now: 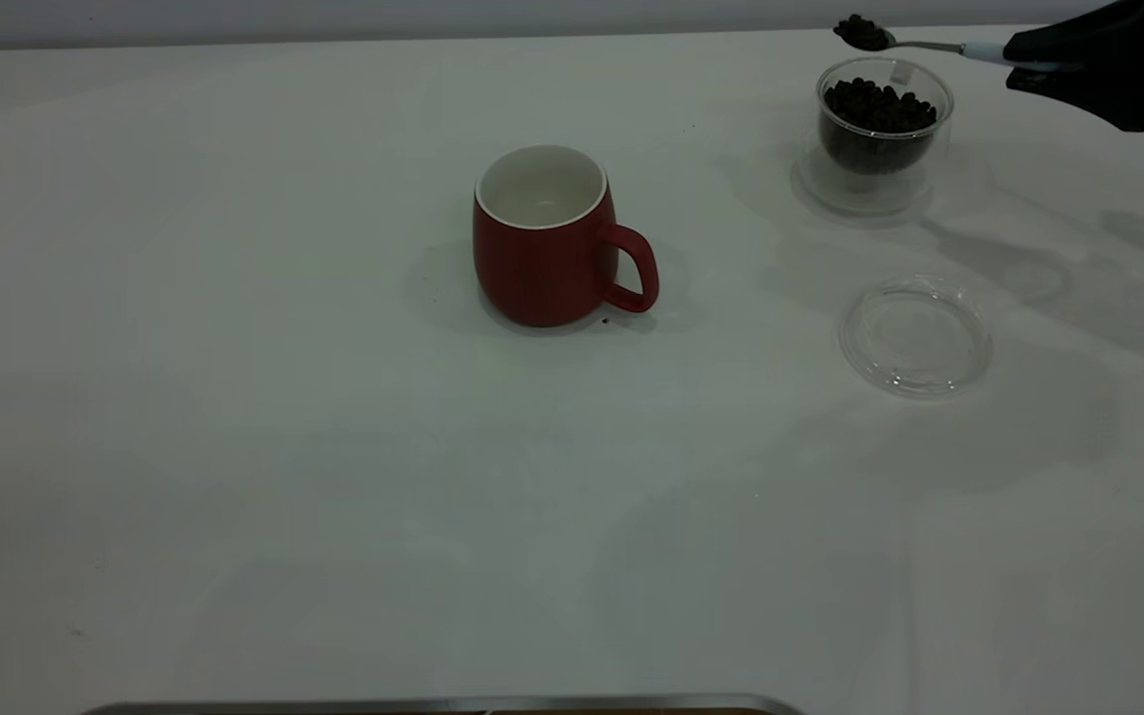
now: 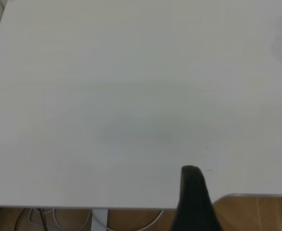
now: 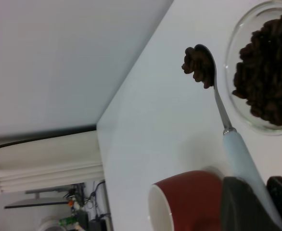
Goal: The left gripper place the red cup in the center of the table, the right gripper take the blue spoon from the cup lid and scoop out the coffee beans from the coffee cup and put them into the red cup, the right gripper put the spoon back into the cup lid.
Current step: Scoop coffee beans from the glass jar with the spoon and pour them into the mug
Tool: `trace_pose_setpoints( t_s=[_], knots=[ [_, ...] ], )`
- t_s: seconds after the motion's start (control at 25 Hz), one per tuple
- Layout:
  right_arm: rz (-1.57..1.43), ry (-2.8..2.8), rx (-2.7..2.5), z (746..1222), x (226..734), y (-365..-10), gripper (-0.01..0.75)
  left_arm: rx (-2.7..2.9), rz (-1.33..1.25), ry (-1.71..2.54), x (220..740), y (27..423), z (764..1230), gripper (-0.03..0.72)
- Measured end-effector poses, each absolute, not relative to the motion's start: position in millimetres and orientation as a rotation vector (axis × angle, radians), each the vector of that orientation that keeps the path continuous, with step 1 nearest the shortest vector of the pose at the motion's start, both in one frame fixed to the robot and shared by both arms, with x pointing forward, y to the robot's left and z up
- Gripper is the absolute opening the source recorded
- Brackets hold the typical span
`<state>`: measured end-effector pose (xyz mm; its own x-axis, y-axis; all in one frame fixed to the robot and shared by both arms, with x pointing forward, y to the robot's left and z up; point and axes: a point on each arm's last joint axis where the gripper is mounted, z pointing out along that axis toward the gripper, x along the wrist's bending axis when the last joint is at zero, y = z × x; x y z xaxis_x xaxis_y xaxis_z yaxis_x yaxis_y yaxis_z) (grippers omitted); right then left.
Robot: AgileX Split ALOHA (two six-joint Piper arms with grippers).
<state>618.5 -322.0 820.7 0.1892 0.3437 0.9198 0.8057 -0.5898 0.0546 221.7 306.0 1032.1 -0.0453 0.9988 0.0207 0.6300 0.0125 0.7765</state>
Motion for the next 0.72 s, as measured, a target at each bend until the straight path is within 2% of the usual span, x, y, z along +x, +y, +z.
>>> trace_pose_setpoints(
  t_s=[0.4, 0.72],
  knots=[
    [-1.418, -1.054, -1.962, 826, 618, -321, 0.113, 1.672, 0.847, 1.732, 222, 306, 1032, 0.587],
    [-1.399, -1.1, -1.899, 827, 618, -300, 0.113, 1.672, 0.847, 1.732, 222, 306, 1032, 0.587]
  ],
)
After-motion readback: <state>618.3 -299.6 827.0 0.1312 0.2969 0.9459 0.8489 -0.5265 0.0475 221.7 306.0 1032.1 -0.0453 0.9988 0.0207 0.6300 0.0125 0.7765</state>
